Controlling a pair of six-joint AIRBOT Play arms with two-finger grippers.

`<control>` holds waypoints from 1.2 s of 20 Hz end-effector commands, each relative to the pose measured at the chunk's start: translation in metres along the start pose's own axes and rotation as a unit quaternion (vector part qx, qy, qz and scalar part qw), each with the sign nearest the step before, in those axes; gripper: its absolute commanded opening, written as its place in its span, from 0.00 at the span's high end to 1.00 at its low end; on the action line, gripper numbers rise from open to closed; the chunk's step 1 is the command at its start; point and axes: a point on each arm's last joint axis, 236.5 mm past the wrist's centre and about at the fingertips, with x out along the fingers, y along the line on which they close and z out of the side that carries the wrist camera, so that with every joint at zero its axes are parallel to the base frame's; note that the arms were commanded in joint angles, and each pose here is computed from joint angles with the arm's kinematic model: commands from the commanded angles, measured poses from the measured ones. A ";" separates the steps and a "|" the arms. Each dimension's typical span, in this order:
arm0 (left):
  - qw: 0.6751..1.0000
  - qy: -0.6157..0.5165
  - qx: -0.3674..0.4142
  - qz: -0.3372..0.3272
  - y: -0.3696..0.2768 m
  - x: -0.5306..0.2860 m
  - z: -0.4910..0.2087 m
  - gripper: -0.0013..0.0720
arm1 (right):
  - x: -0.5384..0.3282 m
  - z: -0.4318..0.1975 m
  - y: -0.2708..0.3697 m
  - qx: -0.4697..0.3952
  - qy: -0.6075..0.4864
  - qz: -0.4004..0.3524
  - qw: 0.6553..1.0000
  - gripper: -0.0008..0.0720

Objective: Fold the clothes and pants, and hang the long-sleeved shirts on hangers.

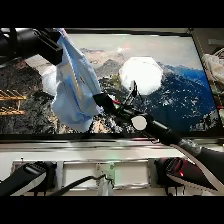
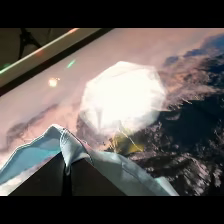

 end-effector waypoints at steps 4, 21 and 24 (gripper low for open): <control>0.999 0.003 0.011 -0.034 -0.030 0.006 0.001 0.97 | 0.017 -0.008 -0.035 0.055 0.046 -0.060 0.996 0.20; 0.995 0.013 0.023 -0.091 -0.080 0.015 0.000 0.97 | 0.025 -0.005 -0.039 0.124 0.033 -0.059 0.990 0.20; 0.994 -0.004 0.028 -0.101 -0.091 0.013 0.010 0.97 | 0.033 -0.010 -0.055 0.132 0.038 -0.079 0.987 0.20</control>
